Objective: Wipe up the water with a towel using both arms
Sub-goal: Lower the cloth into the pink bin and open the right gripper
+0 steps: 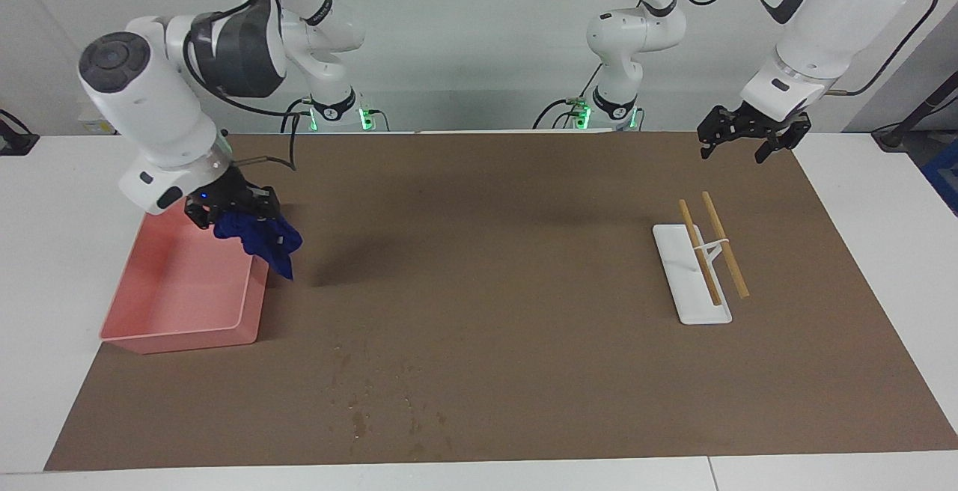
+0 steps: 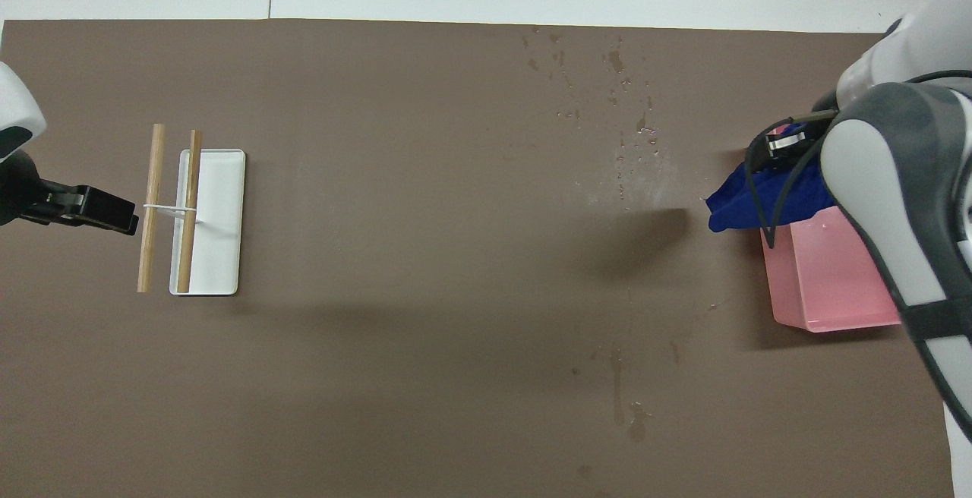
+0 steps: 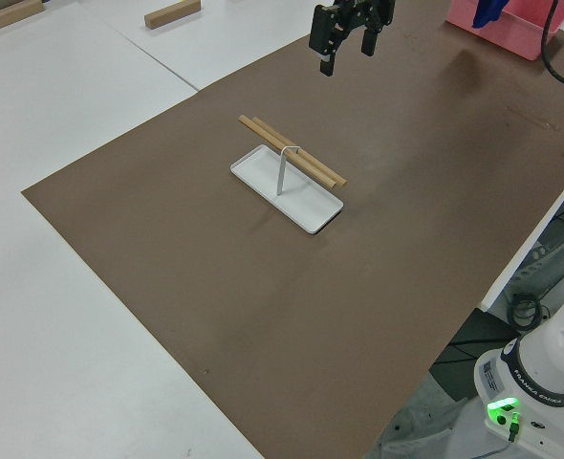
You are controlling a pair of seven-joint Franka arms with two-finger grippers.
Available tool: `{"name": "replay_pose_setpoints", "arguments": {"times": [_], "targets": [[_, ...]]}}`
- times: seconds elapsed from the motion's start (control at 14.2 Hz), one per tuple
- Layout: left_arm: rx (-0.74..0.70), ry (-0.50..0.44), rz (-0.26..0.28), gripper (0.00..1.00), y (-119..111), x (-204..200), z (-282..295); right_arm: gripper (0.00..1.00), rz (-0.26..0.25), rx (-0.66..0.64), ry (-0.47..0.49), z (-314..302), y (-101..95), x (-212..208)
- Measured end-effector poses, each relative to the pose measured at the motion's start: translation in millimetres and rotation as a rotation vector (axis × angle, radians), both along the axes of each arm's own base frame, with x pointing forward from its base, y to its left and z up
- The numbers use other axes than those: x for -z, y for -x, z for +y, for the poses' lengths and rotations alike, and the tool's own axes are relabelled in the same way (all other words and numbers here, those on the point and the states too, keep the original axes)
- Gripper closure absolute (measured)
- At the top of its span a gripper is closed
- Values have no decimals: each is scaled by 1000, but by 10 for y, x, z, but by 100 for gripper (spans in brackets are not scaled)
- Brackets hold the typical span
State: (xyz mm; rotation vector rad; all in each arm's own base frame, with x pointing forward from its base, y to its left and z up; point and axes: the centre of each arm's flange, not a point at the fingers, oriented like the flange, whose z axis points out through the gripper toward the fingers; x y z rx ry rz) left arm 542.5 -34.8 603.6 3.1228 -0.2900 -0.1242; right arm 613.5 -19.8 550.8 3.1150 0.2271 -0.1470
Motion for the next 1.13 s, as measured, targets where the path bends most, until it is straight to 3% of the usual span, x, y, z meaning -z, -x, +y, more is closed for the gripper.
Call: {"name": "replay_pose_setpoints", "arguments": {"times": [0.35,0.56,0.85,1.13], "targets": [[0,0,0,0,0,0,0,100,-21,-102,18,-857,386,-527],[0,0,0,0,0,0,0,100,-60,-160,29,-1434,496,-545],[0,0,0,0,0,0,0,100,-139,-199,58,-1524,374,53],[0,0,0,0,0,0,0,100,-152,-226,58,-1435,332,781]]}}
